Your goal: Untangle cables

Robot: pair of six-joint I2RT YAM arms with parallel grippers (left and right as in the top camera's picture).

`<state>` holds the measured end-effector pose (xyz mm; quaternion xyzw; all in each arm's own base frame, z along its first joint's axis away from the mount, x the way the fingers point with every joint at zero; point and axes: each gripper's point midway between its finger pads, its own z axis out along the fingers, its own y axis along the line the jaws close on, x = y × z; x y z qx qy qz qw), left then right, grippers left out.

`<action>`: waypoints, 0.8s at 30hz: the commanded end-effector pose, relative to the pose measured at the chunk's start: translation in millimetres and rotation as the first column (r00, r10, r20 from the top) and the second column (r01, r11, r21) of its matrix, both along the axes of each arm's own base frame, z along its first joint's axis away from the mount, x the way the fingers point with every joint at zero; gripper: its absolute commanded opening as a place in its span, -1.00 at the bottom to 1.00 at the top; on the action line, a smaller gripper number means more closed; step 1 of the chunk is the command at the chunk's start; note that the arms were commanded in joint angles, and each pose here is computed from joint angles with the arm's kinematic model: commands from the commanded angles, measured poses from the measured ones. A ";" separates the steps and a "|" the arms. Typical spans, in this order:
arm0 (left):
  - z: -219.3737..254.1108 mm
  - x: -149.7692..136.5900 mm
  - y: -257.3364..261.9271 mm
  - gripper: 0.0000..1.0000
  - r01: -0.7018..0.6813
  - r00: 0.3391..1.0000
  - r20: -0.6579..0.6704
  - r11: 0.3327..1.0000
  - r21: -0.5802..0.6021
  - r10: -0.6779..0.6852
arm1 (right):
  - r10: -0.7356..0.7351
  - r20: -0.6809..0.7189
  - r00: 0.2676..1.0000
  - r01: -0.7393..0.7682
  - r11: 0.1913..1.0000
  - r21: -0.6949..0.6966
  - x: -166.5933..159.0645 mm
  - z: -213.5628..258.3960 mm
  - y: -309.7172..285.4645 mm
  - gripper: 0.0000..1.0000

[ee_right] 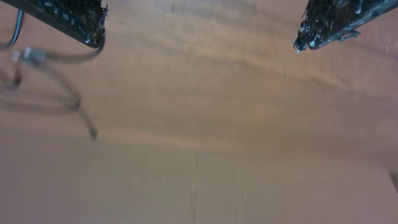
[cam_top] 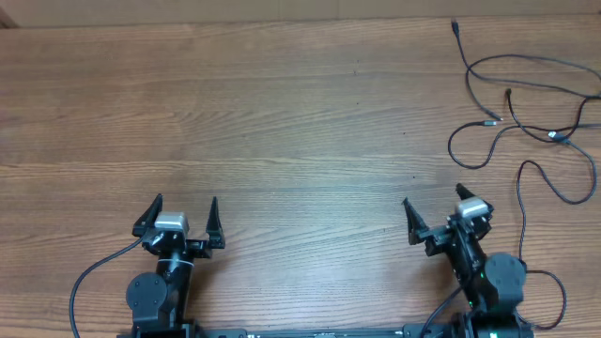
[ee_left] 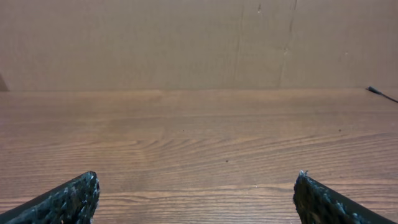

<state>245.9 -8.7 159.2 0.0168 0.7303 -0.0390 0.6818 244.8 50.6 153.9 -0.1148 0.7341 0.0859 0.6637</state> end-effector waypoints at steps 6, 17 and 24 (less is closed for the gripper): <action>0.0 -0.3 0.4 0.99 -0.001 1.000 0.004 1.000 -0.008 0.001 | -0.037 0.095 0.995 0.035 0.999 0.016 -3.5 19.6 -6.3 1.00; -0.1 -0.3 0.4 0.99 -0.001 1.000 0.003 1.000 -0.008 0.001 | -0.059 0.095 0.994 0.058 0.998 0.016 -2.6 19.6 -10.0 1.00; 0.0 -0.3 0.4 0.99 -0.001 1.000 0.004 1.000 -0.008 0.001 | -0.059 0.095 0.994 0.058 0.998 0.016 -2.6 19.6 -10.0 1.00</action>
